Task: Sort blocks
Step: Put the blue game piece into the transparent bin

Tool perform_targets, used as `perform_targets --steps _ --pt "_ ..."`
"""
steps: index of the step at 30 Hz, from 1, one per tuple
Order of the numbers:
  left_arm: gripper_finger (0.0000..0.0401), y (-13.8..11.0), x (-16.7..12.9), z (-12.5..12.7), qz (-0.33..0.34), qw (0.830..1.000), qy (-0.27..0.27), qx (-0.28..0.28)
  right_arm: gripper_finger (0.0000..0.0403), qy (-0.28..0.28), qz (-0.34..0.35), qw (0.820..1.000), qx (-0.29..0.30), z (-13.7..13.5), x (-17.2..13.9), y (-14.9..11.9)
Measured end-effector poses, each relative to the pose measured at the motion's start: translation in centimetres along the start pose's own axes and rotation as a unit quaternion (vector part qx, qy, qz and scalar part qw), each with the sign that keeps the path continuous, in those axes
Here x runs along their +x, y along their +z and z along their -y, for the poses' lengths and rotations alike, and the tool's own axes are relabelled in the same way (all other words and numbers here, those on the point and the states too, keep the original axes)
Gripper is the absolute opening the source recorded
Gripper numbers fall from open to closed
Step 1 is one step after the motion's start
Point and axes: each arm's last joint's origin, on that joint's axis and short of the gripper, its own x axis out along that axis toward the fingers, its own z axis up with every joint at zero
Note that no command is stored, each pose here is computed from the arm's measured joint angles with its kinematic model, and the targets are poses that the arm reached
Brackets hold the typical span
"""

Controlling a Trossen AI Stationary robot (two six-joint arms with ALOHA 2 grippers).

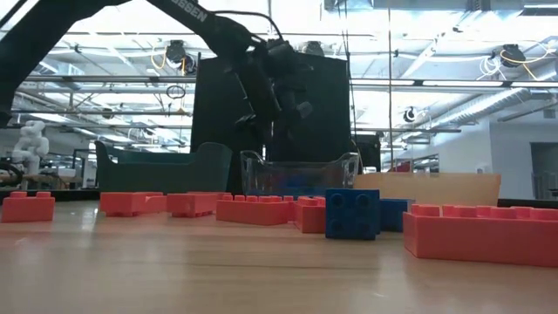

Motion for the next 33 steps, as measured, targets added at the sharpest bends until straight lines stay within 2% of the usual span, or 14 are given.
perform_targets --steps 4,7,9,11,15,18,23,27,33 --pt "0.0283 0.9 -0.8 0.3 0.014 1.0 -0.014 0.006 0.0 0.0 0.0 1.0 0.0 0.0 0.0 0.0" --pt "0.0285 1.4 -1.6 1.2 0.004 0.996 -0.082 0.023 0.0 0.001 0.0 1.0 0.001 0.0 0.0 0.0" --pt "0.0286 1.8 -3.2 2.7 0.015 0.987 -0.145 0.069 0.0 0.001 0.0 1.0 0.001 0.0 0.0 0.0" --pt "0.0286 1.8 -5.1 4.3 0.028 0.97 -0.205 0.127 0.0 0.001 0.0 1.0 0.001 0.0 0.0 0.0" --pt "0.0287 0.1 -7.3 8.1 0.024 0.954 -0.249 0.164 0.0 0.0 0.0 1.0 0.001 0.0 0.0 0.0" --pt "0.0287 -2.3 -8.1 11.0 0.018 0.952 -0.243 0.187 0.0 0.0 0.001 1.0 0.0 0.0 0.0 0.0" --pt "0.0288 -6.7 -7.4 14.8 0.018 0.966 -0.139 0.217 0.0 -0.006 0.01 1.0 -0.002 -0.1 0.0 0.0" --pt "0.0288 -8.4 -6.3 16.7 0.039 0.967 -0.106 0.228 0.0 -0.006 0.009 1.0 -0.003 -0.1 0.0 0.0" --pt "0.0288 -10.8 -2.6 17.7 0.009 0.974 -0.089 0.206 0.0 -0.004 0.006 1.0 -0.001 -0.1 0.0 0.0"
